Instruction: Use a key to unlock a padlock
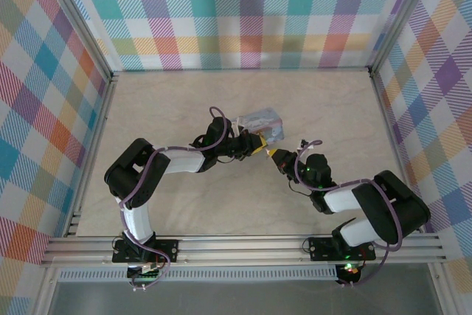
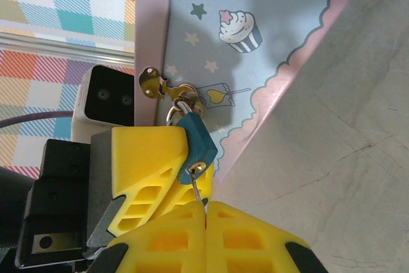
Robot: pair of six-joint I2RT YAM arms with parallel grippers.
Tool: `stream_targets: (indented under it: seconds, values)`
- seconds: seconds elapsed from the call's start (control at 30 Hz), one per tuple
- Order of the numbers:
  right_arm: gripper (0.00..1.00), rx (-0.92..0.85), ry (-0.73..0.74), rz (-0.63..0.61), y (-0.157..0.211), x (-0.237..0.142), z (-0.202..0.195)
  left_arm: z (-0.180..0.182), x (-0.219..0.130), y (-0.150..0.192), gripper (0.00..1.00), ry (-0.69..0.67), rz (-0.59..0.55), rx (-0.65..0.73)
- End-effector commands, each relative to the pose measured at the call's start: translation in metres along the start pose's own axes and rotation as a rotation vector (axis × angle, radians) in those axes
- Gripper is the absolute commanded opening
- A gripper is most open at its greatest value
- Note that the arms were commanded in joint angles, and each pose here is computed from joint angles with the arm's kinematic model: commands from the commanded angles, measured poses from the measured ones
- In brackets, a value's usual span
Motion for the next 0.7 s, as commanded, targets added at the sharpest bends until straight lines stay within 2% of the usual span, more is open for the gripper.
stream_targets:
  seconds: [0.0,0.67]
  values:
    - [0.0,-0.023,-0.037,-0.032,-0.006,0.0004,0.0112,-0.0007,-0.0004,-0.001,0.06,0.037,0.018,-0.006]
    - [0.0,-0.024,-0.061,-0.068,-0.0125,0.0074,0.0154,-0.0012,-0.0004,0.0011,0.06,0.051,0.03,-0.015]
Point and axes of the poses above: each hand's point on the last joint's axis, 136 mm out from that joint toward the fingers, its own x axis out along the fingers, its own z axis along the line the jaws close on, y = z × x, the point moved 6 cm from there along -x, back along the fingers, and after that the axes turned 11 degrees about -x, right-handed, at the moved point
